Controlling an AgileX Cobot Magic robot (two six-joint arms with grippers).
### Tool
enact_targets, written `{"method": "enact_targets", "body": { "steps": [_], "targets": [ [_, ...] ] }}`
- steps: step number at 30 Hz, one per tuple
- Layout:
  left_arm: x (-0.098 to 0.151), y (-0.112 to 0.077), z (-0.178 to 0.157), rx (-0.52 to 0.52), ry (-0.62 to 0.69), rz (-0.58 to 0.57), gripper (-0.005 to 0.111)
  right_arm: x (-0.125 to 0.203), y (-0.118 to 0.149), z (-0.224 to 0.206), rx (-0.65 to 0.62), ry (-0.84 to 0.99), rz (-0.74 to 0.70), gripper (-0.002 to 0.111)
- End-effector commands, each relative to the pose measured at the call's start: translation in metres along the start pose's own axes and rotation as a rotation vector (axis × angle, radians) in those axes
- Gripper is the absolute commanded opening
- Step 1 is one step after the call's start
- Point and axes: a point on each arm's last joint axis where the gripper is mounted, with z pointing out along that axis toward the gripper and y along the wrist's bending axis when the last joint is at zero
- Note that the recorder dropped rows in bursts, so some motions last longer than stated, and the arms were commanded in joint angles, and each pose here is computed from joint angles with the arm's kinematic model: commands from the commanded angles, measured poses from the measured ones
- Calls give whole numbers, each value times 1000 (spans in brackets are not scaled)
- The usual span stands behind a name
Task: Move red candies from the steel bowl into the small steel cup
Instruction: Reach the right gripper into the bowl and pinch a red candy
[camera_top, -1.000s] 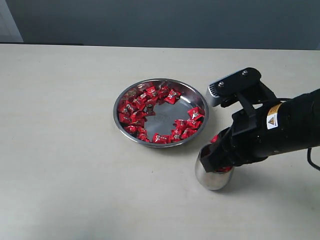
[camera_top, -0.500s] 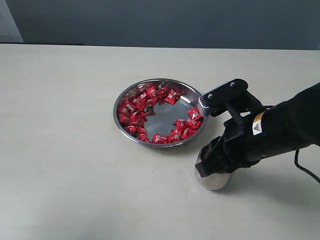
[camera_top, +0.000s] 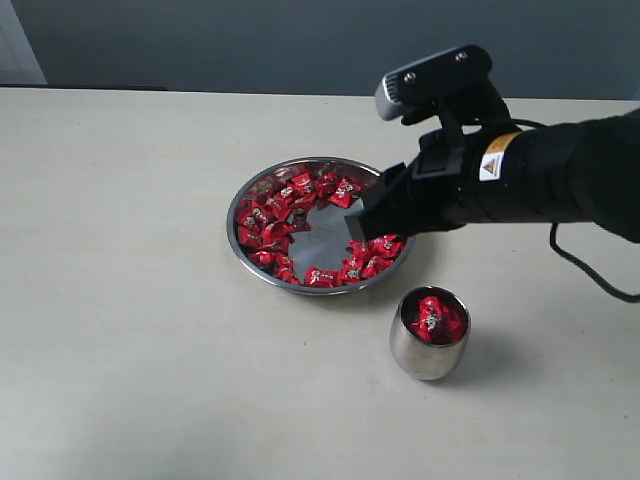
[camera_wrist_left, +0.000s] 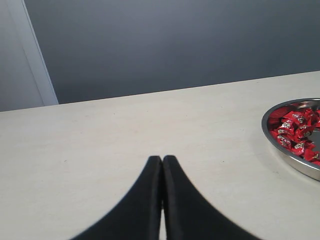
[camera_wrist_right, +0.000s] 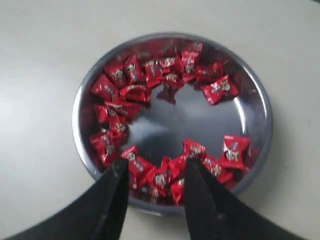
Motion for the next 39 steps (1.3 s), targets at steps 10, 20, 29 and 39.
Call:
{"method": "enact_targets", "body": {
  "steps": [10,20,29,39],
  "targets": [
    [0,-1,0,8,-9,-7,0,-27,-2,81,11,127,-71,37],
    [0,-1,0,8,-9,-7,0,-21,-7,135,24,379,-109,37],
    [0,-1,0,8,-9,-7,0,-16,-36,152,74,489,-19,37],
    [0,-1,0,8,-9,-7,0,-6,-36,160,63,529,17,37]
  ]
}}
